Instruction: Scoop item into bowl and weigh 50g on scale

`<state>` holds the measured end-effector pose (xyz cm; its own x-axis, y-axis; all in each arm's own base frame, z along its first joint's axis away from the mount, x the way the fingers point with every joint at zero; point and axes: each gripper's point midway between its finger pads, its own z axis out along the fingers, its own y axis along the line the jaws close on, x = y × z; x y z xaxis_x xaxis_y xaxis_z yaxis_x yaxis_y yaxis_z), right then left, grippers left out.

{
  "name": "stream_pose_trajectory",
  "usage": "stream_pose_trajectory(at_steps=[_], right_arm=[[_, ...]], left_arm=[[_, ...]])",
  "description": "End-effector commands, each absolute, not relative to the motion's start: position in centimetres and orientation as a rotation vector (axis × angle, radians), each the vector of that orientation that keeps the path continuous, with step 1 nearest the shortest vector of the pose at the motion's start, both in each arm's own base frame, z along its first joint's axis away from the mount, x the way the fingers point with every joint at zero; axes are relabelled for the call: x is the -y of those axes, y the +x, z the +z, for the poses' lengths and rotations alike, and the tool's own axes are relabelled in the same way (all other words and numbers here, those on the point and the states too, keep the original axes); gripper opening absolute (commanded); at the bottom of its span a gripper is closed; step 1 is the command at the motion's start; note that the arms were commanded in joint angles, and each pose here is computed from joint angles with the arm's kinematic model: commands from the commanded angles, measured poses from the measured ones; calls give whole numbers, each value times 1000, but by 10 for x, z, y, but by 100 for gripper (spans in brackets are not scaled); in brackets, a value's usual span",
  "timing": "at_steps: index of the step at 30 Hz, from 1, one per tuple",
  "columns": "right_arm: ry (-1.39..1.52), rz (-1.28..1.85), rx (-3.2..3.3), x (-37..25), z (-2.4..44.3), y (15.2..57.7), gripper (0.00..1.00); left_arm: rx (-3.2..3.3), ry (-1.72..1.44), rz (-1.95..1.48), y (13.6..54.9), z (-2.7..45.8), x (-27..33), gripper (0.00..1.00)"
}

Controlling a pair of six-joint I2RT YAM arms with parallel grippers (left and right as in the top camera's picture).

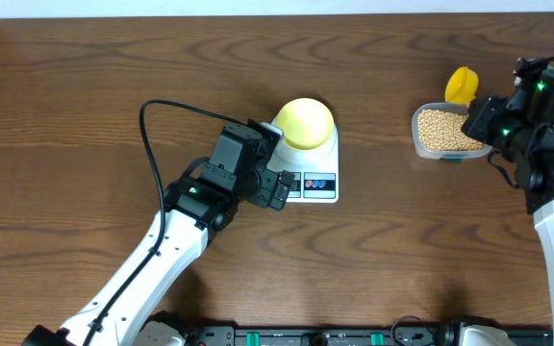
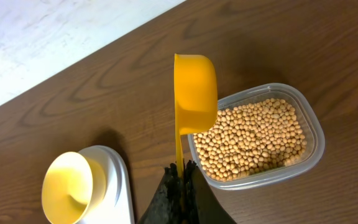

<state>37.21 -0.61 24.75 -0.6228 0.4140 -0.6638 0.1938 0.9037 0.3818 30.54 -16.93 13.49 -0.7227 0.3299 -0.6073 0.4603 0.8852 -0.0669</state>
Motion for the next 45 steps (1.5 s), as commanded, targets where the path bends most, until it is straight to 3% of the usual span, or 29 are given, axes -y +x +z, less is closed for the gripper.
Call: stream_pose_trajectory(at_steps=[1, 9, 14, 23, 45], right_arm=[[419, 352, -2252, 5, 250, 374, 1], [420, 352, -2254, 5, 250, 373, 1], [427, 351, -2274, 5, 246, 370, 1], [427, 351, -2275, 5, 246, 370, 1], [429, 352, -2281, 5, 244, 369, 1]], left_arm=[[-2444, 587, -303, 303, 132, 172, 100], [-2441, 635, -330, 307, 131, 160, 100], [-2421, 696, -527, 303, 134, 152, 100], [-2443, 804, -508, 288, 127, 160, 100], [-2413, 739, -467, 301, 132, 164, 100]])
